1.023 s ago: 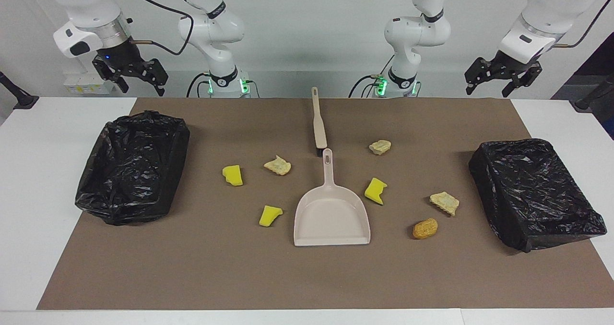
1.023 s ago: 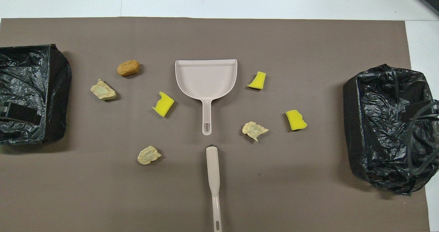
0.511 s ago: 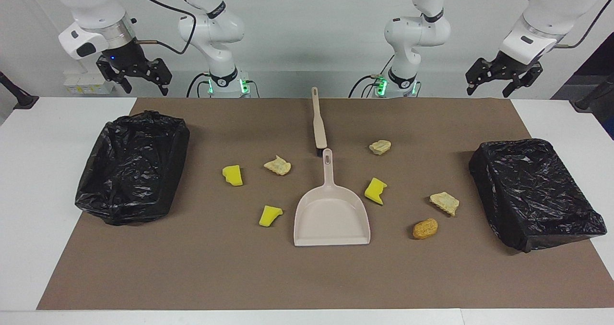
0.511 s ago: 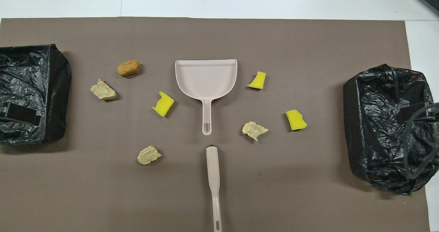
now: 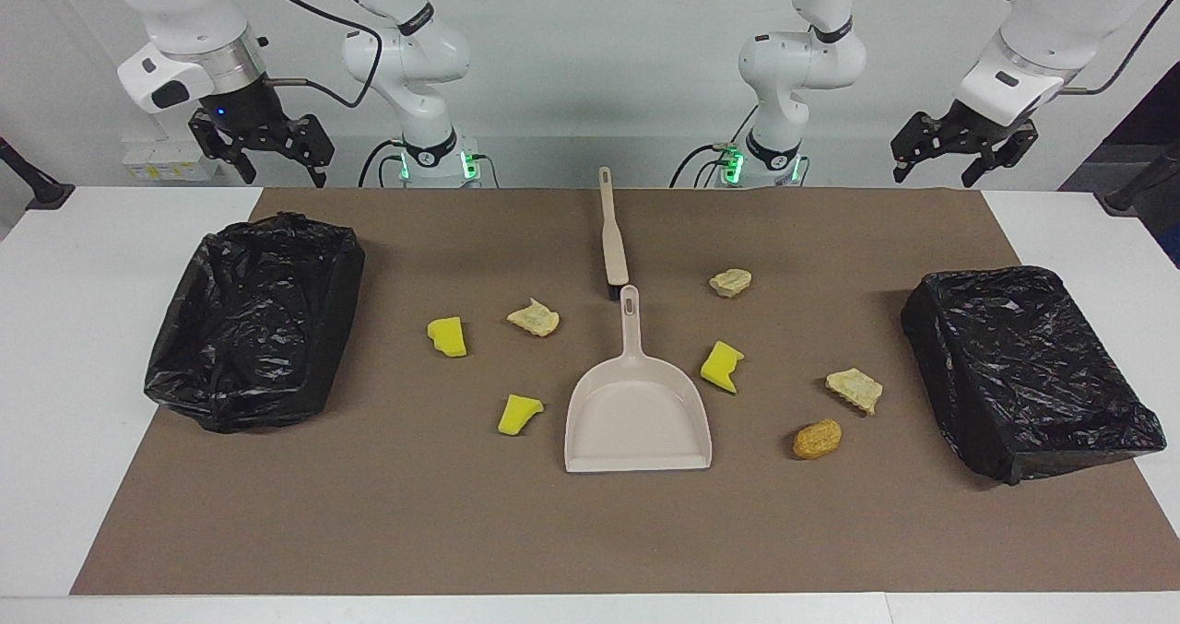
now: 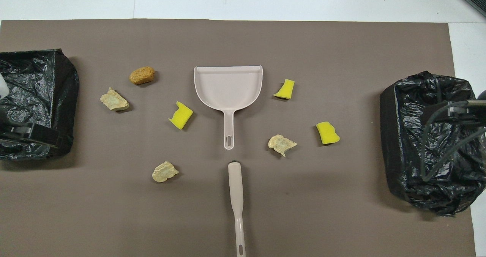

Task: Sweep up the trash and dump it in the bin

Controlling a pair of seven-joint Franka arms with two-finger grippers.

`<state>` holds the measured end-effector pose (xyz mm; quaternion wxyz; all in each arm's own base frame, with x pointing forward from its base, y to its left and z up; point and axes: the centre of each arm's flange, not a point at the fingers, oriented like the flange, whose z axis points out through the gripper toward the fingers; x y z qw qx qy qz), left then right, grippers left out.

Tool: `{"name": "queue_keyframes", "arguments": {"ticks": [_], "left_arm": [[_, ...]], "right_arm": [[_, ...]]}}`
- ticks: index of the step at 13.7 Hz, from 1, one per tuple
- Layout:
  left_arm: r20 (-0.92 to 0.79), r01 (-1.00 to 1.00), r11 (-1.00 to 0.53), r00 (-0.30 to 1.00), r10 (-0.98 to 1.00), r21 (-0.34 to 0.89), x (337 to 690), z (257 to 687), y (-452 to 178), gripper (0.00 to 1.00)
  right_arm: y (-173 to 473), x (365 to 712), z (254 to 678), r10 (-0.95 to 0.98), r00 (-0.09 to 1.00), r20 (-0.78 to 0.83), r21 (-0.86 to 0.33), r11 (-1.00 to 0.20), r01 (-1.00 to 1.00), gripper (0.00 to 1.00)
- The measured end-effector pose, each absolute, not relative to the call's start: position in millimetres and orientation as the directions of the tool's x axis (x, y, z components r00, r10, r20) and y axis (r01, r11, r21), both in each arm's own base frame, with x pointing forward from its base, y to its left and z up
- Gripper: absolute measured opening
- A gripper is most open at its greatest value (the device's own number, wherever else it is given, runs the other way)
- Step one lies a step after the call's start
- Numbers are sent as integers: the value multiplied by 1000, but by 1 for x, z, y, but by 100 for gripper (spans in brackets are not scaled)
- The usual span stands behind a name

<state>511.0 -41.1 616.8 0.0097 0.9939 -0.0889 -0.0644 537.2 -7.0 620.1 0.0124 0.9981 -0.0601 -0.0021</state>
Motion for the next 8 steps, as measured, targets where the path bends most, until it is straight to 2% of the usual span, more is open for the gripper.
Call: {"name": "queue_keyframes", "arguments": {"ticks": [5,8], "left_arm": [[-49,-202,-975,977,-207,90,484,574,-64,100],[-38,-222,-967,973,-228,123,469,556,-97,100]], "right_arm": [[70,586,582,-186,982,34,5,-982,-187,100],[124,618,530,-219,974,52,-28,-976,-218,100]]}}
